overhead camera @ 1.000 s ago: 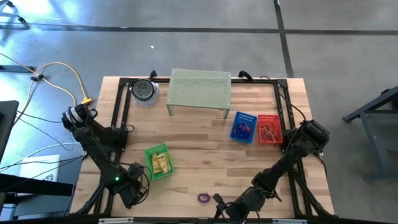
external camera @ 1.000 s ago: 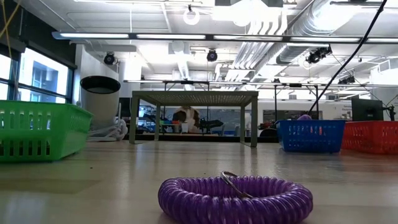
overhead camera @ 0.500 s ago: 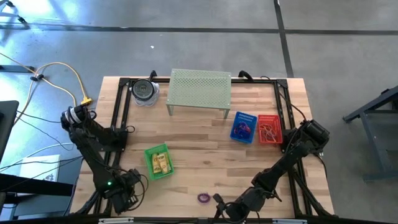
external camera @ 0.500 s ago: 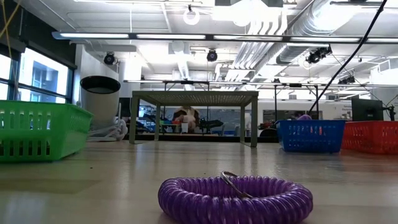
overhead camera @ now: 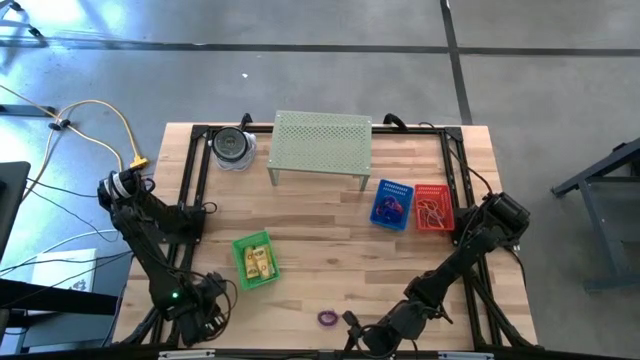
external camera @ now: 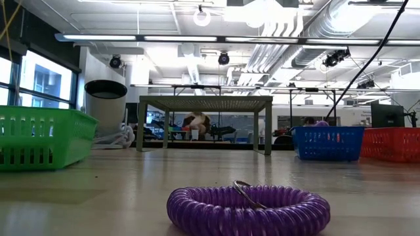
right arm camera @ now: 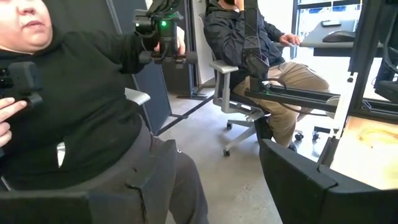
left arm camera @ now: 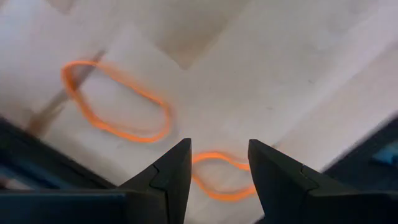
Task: Pick & Place Office Desk Supplies
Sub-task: Put the orange rubber band into the red bin
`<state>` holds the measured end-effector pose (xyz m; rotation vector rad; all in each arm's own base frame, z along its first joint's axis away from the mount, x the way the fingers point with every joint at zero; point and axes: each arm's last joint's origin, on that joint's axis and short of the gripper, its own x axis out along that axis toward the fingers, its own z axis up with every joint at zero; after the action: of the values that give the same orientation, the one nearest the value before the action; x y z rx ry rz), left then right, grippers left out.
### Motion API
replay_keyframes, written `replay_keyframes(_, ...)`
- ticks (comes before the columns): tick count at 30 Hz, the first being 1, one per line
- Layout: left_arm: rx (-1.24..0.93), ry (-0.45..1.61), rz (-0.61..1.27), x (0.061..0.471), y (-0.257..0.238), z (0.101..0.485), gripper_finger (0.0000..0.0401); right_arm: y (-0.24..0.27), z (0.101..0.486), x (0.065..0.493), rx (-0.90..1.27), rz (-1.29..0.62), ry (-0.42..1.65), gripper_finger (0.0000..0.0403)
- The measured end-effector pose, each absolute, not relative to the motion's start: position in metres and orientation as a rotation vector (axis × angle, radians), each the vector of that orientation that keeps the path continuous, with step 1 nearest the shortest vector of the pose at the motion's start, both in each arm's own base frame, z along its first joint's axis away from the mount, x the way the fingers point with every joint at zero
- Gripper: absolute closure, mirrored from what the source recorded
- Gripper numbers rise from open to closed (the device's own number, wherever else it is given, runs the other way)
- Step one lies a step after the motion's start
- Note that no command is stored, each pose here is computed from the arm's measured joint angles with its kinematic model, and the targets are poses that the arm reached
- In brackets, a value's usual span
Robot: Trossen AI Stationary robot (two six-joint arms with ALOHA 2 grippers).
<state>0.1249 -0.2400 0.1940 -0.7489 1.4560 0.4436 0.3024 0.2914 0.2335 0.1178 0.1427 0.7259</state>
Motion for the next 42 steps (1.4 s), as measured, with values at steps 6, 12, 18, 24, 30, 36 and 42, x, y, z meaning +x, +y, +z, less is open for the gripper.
replay_keyframes(6,-0.682,1.466,0.364,0.124,-0.242,0.194,0.0249,0.291,0.234,0.302,0.118,0.726,0.142,0.0182)
replay_keyframes(12,-0.688,1.46,0.384,0.126,-0.24,0.194,0.0249,0.291,0.233,0.302,0.118,0.726,0.143,0.0182)
replay_keyframes(18,-0.586,1.481,0.385,0.126,-0.238,0.187,0.0249,0.291,0.233,0.302,0.117,0.726,0.143,0.0182)
replay_keyframes(24,-0.531,1.604,0.409,0.129,-0.241,0.171,0.0249,0.291,0.234,0.303,0.117,0.712,0.141,0.0182)
replay_keyframes(30,-0.465,1.639,0.404,0.13,-0.239,0.166,0.0249,0.29,0.235,0.303,0.121,0.674,0.128,0.0182)
replay_keyframes(36,-0.434,1.632,0.436,0.13,-0.234,0.166,0.0249,0.29,0.236,0.304,0.126,0.667,0.114,0.0182)
replay_keyframes(42,-0.383,1.637,0.382,0.13,-0.235,0.166,0.0249,0.287,0.236,0.306,0.128,0.657,0.114,0.0182)
